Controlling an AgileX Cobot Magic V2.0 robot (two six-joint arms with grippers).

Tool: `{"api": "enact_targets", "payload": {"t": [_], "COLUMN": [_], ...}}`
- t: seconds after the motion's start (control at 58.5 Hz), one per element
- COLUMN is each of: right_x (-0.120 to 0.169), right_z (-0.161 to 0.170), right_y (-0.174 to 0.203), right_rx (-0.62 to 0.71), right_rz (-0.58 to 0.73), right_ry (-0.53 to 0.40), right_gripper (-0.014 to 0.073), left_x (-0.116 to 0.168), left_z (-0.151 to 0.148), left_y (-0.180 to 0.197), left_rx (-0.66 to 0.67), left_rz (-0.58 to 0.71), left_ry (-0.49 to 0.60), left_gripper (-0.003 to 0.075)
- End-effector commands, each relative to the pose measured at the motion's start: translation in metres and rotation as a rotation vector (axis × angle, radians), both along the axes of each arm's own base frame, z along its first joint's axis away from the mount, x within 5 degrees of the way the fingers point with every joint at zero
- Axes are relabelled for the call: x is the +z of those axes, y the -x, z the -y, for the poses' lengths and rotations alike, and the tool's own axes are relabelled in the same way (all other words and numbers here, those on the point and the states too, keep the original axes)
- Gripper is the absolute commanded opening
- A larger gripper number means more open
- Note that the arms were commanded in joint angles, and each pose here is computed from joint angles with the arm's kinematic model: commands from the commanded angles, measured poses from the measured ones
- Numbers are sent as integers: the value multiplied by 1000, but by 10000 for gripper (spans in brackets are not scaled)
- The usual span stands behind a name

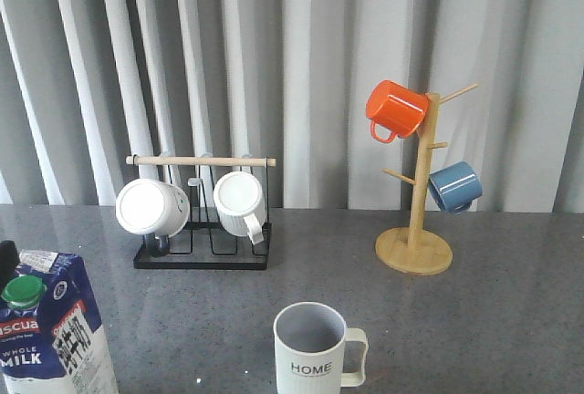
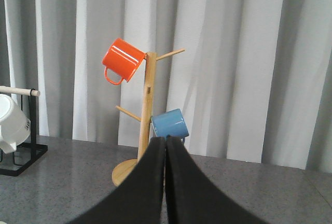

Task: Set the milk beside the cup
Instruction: 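Grasp the milk carton top with the left gripper, then lift the milk carton with the left gripper toward the white mug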

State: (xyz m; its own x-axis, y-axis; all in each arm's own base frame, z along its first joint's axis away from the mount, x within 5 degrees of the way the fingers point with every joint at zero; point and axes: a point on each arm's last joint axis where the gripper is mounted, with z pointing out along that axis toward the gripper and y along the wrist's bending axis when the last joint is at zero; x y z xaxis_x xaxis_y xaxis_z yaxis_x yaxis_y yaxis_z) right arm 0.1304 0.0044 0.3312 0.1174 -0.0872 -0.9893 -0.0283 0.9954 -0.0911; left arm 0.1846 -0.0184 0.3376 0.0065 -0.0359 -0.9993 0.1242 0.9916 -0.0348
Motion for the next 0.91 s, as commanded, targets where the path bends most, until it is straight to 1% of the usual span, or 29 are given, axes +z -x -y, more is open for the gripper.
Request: {"api": "enact_targets", "payload": {"t": [0.0, 0.068, 0.205, 0.274, 0.496, 0.632, 0.752, 0.889], "right_x": [14, 14, 14, 14, 14, 14, 14, 14], "right_z": [0, 0, 0, 0, 0, 0, 0, 0], "right_y": [1, 1, 1, 1, 1, 1, 1, 1], "right_rx": [0, 0, 0, 0, 0, 0, 0, 0], "right_rz": [91, 91, 91, 91, 91, 91, 91, 91], "right_ry": [13, 13, 13, 13, 13, 13, 13, 13], "right_gripper": [-10, -10, -10, -10, -10, -10, -10, -10], "left_x": [12, 7, -5, -12, -33, -43, -50, -58], "left_z": [5, 7, 11, 13, 14, 14, 13, 13], "left_y": [-12, -20, -34, -41, -57, -64, -67, -71], "left_rx": [-41, -54, -85, -98, -95, -89, -72, -65], "left_rz": [101, 93, 61, 31, -72, -123, -176, -216], "left_ry": [41, 51, 8, 7, 26, 60, 86, 89], "left_gripper": [722, 722, 722, 722, 722, 719, 708, 662]}}
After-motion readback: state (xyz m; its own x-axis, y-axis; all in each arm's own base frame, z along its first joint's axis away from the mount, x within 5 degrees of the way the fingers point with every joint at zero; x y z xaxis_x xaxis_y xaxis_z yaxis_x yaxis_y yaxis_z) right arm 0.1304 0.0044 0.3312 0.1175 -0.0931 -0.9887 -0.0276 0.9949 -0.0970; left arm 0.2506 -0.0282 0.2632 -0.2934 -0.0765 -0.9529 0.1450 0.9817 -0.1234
